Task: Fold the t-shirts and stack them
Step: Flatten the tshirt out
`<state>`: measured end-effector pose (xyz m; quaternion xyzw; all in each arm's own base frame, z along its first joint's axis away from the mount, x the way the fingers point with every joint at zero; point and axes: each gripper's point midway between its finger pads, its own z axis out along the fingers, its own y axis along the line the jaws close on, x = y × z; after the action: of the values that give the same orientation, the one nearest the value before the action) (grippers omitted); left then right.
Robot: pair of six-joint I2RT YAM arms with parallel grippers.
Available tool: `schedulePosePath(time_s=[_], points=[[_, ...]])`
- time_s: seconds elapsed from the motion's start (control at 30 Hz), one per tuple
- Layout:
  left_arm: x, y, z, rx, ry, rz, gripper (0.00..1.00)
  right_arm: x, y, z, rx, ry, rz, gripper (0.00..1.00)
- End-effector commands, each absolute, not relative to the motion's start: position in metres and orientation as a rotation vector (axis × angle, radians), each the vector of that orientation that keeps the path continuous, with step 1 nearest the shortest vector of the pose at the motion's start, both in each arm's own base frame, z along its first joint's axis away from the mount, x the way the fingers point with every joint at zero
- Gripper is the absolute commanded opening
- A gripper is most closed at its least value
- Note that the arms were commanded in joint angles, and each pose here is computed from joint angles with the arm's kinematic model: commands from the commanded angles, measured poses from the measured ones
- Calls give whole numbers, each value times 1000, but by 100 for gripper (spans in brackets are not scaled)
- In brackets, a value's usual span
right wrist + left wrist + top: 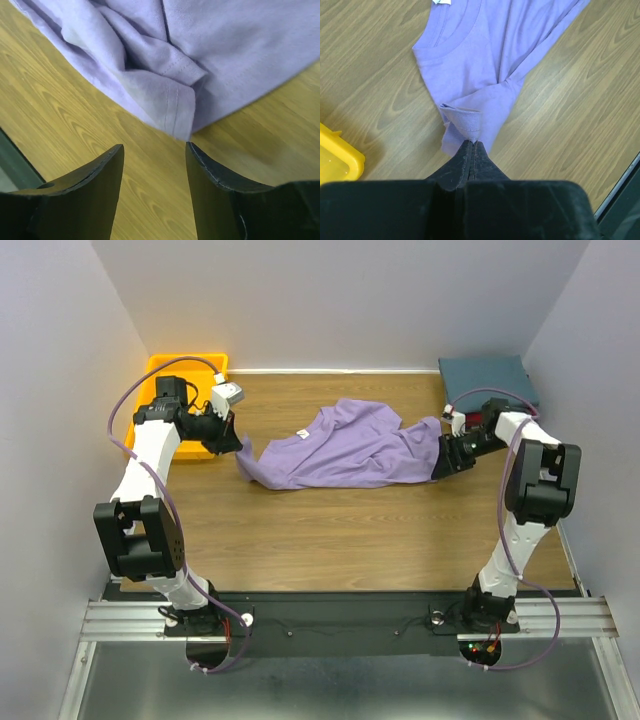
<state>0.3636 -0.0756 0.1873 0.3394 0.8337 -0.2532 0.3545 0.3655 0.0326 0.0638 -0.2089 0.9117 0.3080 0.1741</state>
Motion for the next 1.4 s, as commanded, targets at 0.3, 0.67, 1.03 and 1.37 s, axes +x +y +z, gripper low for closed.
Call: schedulePosePath(time_s=[0.3,0.67,1.03,1.37], points=[[367,-77,197,879,2122,-648,0,380,39,45,-539,2581,956,60],[370,-79,197,869,2122,-660,0,395,25,32,-454,2628,882,62],[370,-81,202,872,2106,-667,0,393,30,87,-464,2506,906,13],[380,-84,236,816,2024,-640,0,384,30,173,-450,2380,863,1]])
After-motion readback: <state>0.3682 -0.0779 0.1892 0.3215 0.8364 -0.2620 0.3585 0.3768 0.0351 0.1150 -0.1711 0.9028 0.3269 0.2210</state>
